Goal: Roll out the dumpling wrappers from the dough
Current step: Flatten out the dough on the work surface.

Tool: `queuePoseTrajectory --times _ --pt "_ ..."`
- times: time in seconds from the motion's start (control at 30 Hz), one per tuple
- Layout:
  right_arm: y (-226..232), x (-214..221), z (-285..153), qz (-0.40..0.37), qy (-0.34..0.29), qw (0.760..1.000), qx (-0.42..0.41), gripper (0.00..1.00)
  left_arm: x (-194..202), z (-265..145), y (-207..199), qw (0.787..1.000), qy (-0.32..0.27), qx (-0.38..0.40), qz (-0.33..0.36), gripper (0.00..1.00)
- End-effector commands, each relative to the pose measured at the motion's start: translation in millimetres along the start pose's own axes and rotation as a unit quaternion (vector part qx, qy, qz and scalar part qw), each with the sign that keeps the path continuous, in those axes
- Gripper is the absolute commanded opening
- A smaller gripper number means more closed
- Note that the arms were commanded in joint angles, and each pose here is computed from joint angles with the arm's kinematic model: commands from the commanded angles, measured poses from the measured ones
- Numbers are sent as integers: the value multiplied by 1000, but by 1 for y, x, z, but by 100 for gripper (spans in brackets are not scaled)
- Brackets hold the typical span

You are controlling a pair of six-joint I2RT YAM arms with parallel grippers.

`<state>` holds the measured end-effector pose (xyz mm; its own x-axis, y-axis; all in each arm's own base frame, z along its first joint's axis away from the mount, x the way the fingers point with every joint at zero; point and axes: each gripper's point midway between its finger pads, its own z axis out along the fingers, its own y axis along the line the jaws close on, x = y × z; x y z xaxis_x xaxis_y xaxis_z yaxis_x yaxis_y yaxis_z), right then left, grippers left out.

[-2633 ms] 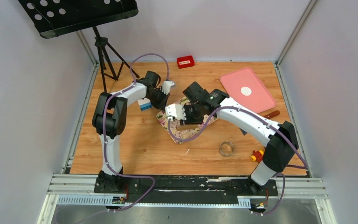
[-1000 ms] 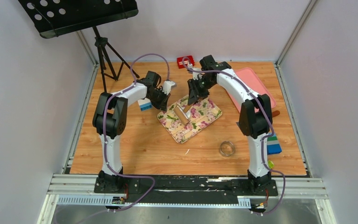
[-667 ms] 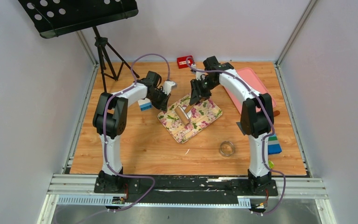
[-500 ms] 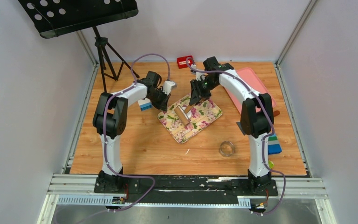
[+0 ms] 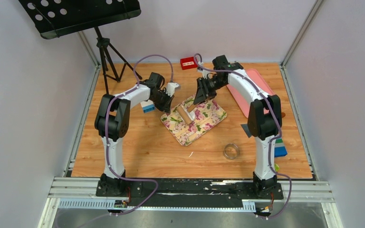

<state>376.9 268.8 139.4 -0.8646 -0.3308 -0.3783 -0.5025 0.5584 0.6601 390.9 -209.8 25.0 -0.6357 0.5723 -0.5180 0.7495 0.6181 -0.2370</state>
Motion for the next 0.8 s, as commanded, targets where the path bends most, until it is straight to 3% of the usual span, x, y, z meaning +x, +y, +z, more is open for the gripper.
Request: queuePoseTrajectory --times 0.0,0.43,0.77 --pt "25 -31 -42 -44 -66 997 -9 0 5 5 2 1000 10 -6 5 0" --pt "-46 -11 -14 11 -22 997 71 0 4 5 2 1000 9 -6 5 0" --pt "-66 6 -6 17 5 995 100 0 5 6 2 1000 11 -6 5 0"
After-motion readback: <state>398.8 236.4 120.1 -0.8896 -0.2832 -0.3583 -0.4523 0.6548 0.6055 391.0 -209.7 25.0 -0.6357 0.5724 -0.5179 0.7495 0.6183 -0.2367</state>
